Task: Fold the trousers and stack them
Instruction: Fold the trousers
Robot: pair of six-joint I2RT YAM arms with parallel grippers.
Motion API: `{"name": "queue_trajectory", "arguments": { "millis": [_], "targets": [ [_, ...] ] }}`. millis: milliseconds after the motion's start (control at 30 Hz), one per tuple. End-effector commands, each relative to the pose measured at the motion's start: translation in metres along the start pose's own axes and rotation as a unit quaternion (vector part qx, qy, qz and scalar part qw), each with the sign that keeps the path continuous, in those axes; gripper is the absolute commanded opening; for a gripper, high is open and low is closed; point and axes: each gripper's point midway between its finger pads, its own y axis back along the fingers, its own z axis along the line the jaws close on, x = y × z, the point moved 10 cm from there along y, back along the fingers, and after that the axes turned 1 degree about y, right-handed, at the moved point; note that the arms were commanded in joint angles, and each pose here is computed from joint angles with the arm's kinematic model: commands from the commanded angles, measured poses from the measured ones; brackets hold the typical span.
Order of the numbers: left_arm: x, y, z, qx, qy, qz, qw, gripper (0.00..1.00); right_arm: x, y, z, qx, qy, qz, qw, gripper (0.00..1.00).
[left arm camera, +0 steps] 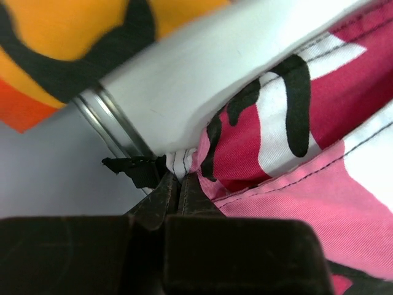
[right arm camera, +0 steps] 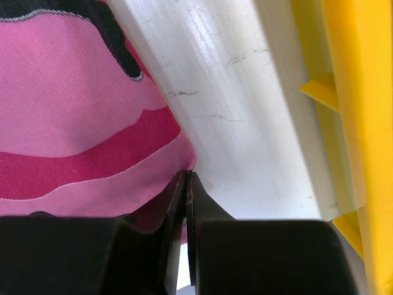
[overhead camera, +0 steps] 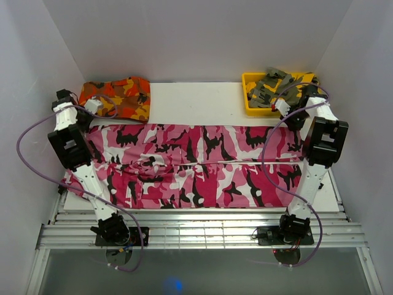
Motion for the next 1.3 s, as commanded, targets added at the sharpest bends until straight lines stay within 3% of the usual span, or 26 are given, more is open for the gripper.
{"name": "queue_trajectory", "arguments": {
  "millis": [0, 133, 267, 433, 533, 867, 1100, 1267],
  "targets": [
    [-0.02, 0.031, 0.018, -0.069, 0.018, -0.072, 0.995, 0.0, -0.015, 0.049, -0.016, 0.064, -0.006, -0.03, 0.997, 0.08],
    [-0.036, 0.094, 0.031, -0.156, 0.049, -0.167, 0.972, 0.0, -0.019, 0.082, -0.028, 0.118, -0.021, -0.055, 0.991, 0.08],
    [-0.02, 0.141, 0.02, -0.201, 0.045, -0.214, 0.955, 0.0, -0.014, 0.104, -0.017, 0.125, -0.022, -0.082, 0.989, 0.08],
    [0.007, 0.154, -0.025, -0.217, 0.026, -0.222, 0.95, 0.0, -0.007, 0.117, 0.018, 0.124, 0.007, -0.08, 0.989, 0.08],
    [0.017, 0.141, -0.038, -0.175, 0.027, -0.199, 0.964, 0.0, 0.0, 0.105, 0.029, 0.126, 0.014, -0.065, 0.99, 0.08],
    [0.037, 0.129, -0.022, -0.172, 0.101, -0.184, 0.963, 0.0, 0.012, 0.106, 0.015, 0.142, -0.011, -0.05, 0.989, 0.08],
    [0.062, 0.191, -0.017, -0.203, 0.128, -0.254, 0.937, 0.0, 0.01, 0.161, 0.029, 0.178, 0.009, -0.101, 0.979, 0.08],
    [0.106, 0.23, -0.047, -0.194, 0.095, -0.271, 0.938, 0.0, 0.02, 0.194, 0.072, 0.201, 0.049, -0.111, 0.972, 0.08]
  ]
}}
